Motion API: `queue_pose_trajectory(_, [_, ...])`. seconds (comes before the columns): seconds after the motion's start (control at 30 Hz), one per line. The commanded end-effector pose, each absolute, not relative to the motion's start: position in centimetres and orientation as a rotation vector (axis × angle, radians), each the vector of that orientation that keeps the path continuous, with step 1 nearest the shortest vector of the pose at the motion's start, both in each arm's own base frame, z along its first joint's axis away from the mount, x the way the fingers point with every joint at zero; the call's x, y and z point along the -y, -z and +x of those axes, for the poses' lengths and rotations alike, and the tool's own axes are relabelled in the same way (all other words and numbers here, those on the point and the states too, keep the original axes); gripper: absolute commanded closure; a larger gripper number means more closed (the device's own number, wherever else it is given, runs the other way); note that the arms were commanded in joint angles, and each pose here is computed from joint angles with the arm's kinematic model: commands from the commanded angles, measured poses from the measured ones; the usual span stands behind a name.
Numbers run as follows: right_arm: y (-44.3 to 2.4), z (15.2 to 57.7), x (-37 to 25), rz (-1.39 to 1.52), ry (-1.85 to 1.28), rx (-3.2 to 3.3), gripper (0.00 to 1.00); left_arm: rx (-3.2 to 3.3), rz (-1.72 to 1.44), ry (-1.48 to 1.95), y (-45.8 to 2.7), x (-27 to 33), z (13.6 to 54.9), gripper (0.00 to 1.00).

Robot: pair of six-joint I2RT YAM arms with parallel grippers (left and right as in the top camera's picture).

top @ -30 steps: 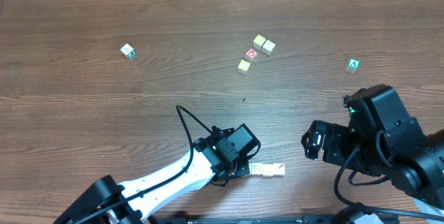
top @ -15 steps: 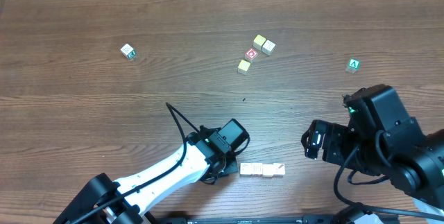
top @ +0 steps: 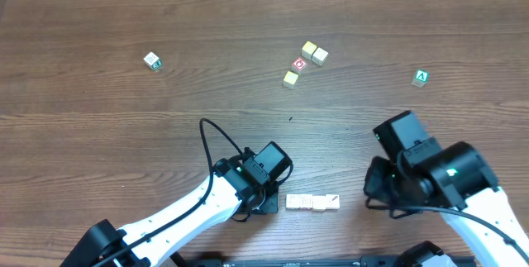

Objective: Flip 4 blocks
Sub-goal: 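Move the right gripper down to the right end of the row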

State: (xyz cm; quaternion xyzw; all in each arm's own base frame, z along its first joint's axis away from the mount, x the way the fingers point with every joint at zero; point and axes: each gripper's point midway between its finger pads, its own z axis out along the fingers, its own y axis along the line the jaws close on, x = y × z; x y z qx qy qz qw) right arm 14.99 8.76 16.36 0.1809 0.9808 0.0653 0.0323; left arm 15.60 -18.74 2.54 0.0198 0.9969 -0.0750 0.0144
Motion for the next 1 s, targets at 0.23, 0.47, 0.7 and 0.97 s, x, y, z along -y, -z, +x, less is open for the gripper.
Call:
queue_pose_trajectory(0.23, [-10.3,12.8,-10.8,0.687,-0.354,-3.143,0.96,-3.102,0.136,0.253,-2.7,18.7,15.4,0.96])
queue_pose_trajectory(0.47, [-8.0,13.1,-11.4,0.709,-0.416,-3.129,0.96,-3.082,0.138,0.278,-2.8,19.2,15.8,0.96])
queue_pose_trajectory(0.7, [-4.9,13.8,-11.8,0.725,-0.444,-3.096,0.96,-3.058,0.139,0.306,-2.9,19.7,16.3,0.96])
queue_pose_trajectory(0.97, [-2.4,15.1,-11.6,0.724,-0.391,-3.077,0.96,-3.045,0.185,0.309,-2.9,19.8,16.4,0.96])
